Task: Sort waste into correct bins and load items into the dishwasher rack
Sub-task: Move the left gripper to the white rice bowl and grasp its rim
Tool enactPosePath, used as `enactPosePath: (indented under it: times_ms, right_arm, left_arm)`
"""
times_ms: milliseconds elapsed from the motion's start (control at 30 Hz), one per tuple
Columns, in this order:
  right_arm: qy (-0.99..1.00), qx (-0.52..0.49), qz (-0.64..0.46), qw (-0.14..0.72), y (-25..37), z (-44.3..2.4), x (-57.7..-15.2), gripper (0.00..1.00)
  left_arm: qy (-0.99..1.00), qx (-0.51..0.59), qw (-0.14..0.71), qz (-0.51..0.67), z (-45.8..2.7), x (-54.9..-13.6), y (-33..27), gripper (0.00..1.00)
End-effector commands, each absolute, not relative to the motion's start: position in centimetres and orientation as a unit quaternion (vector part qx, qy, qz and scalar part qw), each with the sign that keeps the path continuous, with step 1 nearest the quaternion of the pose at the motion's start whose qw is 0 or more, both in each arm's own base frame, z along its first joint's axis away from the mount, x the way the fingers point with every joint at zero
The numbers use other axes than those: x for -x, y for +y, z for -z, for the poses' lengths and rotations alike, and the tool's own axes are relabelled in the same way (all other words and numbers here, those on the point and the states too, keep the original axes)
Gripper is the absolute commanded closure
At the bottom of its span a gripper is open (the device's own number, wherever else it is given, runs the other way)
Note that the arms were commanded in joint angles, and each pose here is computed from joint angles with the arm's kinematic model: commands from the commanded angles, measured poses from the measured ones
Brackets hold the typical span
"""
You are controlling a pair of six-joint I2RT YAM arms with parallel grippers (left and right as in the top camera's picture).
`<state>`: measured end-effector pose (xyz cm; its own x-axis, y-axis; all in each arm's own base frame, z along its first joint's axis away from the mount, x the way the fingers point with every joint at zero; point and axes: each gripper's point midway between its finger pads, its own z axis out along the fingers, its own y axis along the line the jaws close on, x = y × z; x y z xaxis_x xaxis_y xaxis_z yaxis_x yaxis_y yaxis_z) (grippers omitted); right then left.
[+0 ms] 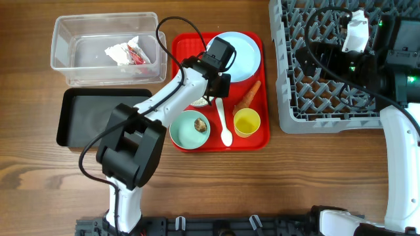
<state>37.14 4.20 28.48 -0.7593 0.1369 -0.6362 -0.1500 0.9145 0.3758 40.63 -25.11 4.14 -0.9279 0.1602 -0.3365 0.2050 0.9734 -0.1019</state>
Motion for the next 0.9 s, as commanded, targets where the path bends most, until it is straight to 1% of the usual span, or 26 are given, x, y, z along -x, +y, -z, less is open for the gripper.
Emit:
enactPosePath:
  times_ms: [0,100,233,367,433,500,533,667,867]
  right_arm:
    - [0.912,-0.003,-0.203,0.355,3.9,-29.1,-37.6,0.00]
    - [0.912,-0.003,-0.203,0.357,3.9,-29.2,-37.6,0.00]
    - [0.910,-0.002,-0.203,0.361,3.9,-29.3,-37.8,0.00]
    - [0.910,-0.002,-0.203,0.361,3.9,-29.3,-37.8,0.00]
    - [0.910,-0.002,-0.203,0.361,3.9,-29.3,-37.8,0.00]
    - [0.910,-0.002,-0.202,0.362,3.8,-29.3,-37.8,0.00]
    - [0.910,-0.001,-0.202,0.362,3.8,-29.3,-37.8,0.00]
    - [0.909,-0.001,-0.202,0.365,3.8,-29.4,-37.9,0.00]
    - [0.907,0.001,-0.202,0.370,3.8,-29.6,-38.1,0.00]
  left_arm:
    - [0.984,-0.096,0.138,0.051,-1.3,-39.9,-25.0,0.63]
    - [0.985,-0.097,0.136,0.050,-1.1,-39.9,-25.0,0.64]
    - [0.985,-0.096,0.137,0.050,-1.1,-39.9,-24.9,0.73]
    - [0.985,-0.096,0.137,0.050,-1.1,-39.9,-24.9,0.74]
    - [0.984,-0.096,0.139,0.051,-1.2,-40.0,-25.0,0.86]
    - [0.984,-0.096,0.140,0.052,-1.2,-40.1,-25.0,0.94]
    - [0.984,-0.098,0.141,0.052,-1.3,-40.1,-25.0,0.96]
    - [0.983,-0.100,0.145,0.053,-2.2,-40.0,-24.9,0.96]
    - [0.978,-0.096,0.172,0.067,-5.2,-40.5,-24.9,0.96]
